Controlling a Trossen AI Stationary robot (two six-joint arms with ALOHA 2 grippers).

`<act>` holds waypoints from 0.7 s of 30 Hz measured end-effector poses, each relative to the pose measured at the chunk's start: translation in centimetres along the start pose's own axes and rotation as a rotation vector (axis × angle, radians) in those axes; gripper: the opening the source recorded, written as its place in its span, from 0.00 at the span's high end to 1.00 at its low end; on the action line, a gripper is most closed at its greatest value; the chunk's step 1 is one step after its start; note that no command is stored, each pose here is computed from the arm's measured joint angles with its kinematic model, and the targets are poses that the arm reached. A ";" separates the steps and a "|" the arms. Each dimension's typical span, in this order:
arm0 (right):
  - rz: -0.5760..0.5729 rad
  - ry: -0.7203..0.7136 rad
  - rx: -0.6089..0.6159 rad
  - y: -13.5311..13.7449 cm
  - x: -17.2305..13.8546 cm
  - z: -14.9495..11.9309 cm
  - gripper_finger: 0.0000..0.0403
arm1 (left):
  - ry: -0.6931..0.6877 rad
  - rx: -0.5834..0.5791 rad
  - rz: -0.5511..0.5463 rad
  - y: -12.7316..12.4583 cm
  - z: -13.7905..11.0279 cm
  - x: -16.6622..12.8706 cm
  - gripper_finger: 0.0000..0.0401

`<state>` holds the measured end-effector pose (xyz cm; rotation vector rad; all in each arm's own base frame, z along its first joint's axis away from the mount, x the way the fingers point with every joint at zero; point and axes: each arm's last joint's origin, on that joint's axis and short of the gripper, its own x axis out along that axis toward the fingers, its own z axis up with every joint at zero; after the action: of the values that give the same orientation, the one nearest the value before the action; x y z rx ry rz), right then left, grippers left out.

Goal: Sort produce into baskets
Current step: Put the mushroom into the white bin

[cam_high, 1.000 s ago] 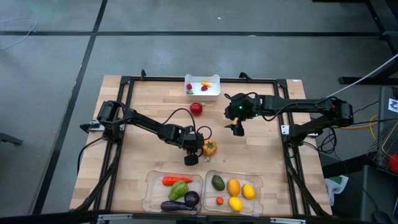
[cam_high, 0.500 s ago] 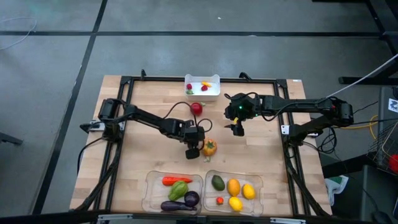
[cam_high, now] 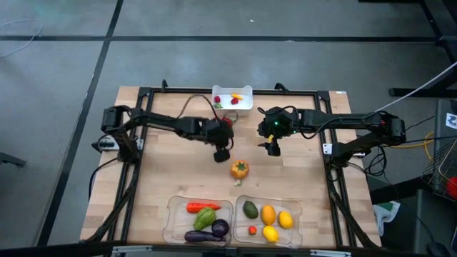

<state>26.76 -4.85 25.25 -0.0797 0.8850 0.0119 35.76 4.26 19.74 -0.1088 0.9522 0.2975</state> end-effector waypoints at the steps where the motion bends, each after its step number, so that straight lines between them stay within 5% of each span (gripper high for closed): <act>1: 0.000 0.000 0.000 0.0 0.0 0.0 0.24 | -0.009 -0.009 0.009 0.7 0.2 -0.2 0.92; 21: 0.000 -0.001 0.000 0.0 0.0 0.0 0.24 | -0.280 -0.431 0.206 13.9 2.4 -1.4 0.92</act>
<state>26.76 -4.86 25.25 -0.0800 0.8843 0.0117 32.74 17.72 22.75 -0.3551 0.6102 0.6885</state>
